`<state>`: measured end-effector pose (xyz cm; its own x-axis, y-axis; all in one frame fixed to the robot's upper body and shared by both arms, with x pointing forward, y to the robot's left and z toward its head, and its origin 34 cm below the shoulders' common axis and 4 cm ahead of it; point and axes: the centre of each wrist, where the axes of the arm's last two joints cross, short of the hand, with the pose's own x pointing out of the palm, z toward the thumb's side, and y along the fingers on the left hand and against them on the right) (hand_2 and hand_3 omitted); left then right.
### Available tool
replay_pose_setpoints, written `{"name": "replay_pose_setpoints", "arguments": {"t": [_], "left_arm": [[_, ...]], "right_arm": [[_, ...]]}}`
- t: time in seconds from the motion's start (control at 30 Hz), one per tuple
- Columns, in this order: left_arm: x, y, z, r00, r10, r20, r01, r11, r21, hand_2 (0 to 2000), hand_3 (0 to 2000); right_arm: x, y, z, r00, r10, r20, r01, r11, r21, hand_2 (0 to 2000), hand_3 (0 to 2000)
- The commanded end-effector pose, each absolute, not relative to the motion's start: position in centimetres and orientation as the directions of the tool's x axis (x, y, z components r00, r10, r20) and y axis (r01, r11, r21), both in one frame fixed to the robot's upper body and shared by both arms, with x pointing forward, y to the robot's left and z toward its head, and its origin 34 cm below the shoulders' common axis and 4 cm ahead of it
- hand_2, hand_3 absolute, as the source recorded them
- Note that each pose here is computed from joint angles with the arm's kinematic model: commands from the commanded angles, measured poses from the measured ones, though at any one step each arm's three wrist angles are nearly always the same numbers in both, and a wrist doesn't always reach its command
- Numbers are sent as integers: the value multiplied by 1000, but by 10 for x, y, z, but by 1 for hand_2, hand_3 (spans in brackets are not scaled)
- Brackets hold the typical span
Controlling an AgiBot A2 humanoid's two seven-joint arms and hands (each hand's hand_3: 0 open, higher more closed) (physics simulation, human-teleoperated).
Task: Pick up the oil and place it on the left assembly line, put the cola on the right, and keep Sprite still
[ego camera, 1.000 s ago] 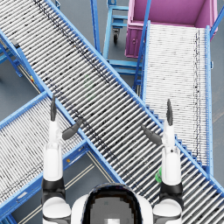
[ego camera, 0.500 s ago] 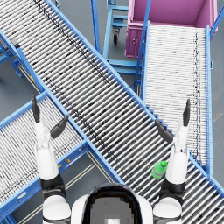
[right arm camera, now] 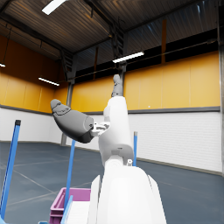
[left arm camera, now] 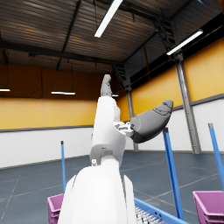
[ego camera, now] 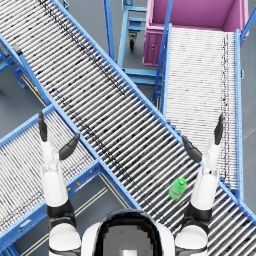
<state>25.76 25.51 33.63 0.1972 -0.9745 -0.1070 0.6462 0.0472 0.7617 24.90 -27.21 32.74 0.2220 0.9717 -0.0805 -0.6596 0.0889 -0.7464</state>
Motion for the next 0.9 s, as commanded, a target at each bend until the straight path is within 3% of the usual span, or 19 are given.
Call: {"name": "replay_pose_setpoints", "arguments": {"t": [0.03,0.2,0.23,0.27,0.3,0.33,0.37,0.77,0.9], "left_arm": [[257,255,336,196,-975,-107,647,46,761,0,0],[257,254,335,193,-975,-108,649,45,760,0,0],[257,256,341,201,-974,-104,633,48,773,0,0],[257,254,335,194,-975,-107,648,46,761,0,0],[256,255,342,199,-974,-105,629,45,776,0,0],[257,254,336,195,-975,-106,645,46,763,0,0],[256,253,342,192,-975,-108,629,38,777,0,0],[255,248,332,173,-979,-112,653,29,757,0,0],[255,247,331,171,-979,-112,655,27,756,0,0]], "right_arm": [[249,-274,332,229,970,-79,-648,91,-756,0,0],[249,-270,330,215,973,-84,-653,80,-753,0,0],[248,-268,330,208,974,-87,-654,73,-753,0,0],[248,-266,330,202,975,-90,-654,65,-754,0,0],[248,-264,330,195,976,-94,-654,58,-754,0,0],[249,-262,330,191,977,-96,-656,54,-753,0,0],[249,-261,330,187,978,-97,-656,51,-753,0,0],[250,-256,320,166,981,-98,-681,42,-731,0,0],[250,-256,323,168,981,-96,-672,43,-740,0,0]]}}
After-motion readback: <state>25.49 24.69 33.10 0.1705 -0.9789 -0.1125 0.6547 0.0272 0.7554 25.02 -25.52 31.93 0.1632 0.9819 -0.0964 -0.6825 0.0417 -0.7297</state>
